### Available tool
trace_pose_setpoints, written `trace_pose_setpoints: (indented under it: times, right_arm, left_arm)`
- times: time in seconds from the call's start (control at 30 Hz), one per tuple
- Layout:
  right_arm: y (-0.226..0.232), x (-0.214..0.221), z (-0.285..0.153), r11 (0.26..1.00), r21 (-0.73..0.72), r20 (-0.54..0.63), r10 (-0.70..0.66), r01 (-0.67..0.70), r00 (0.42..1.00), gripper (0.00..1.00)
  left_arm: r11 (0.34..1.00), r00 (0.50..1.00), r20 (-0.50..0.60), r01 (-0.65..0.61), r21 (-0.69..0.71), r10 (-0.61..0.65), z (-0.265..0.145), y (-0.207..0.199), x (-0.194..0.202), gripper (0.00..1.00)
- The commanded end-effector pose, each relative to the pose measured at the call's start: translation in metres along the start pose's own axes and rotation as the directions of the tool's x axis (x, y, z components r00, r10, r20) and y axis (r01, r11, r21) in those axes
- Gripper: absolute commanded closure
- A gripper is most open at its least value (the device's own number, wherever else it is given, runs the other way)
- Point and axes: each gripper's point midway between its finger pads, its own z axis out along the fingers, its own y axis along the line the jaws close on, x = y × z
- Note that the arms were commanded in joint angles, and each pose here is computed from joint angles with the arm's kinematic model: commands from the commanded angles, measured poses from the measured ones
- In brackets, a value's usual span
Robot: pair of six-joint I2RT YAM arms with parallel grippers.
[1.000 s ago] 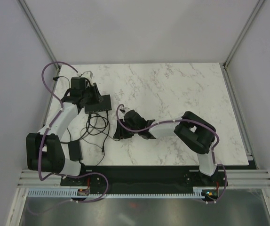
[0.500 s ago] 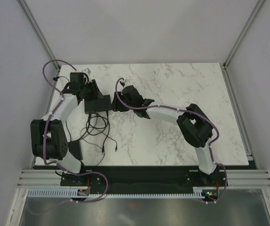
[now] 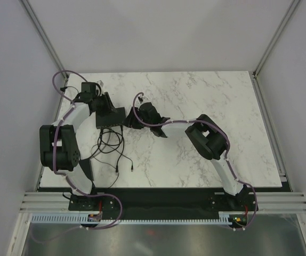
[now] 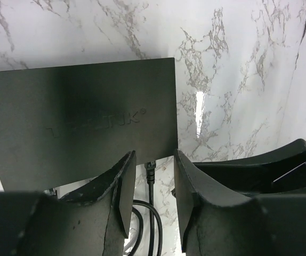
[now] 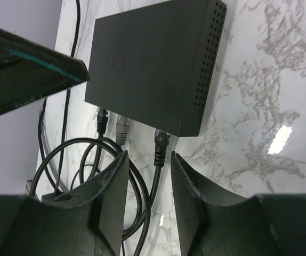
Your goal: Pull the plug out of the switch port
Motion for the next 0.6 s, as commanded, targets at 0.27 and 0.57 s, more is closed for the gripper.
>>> trace_pose_setpoints:
  times: [0.27, 0.57]
  right_arm:
    - [0.014, 0.01, 0.011, 0.992, -0.111, -0.016, 0.065, -0.066, 0.998, 0.56]
    - [0.007, 0.014, 0.015, 0.994, -0.088, -0.022, 0.064, -0.065, 0.998, 0.58]
  left_arm:
    - [0.998, 0.998, 0.011, 0.065, 0.008, -0.065, 0.003, 0.012, -0.009, 0.58]
    - [0.997, 0.996, -0.018, 0.083, 0.008, -0.083, 0.011, 0.015, -0.001, 0.58]
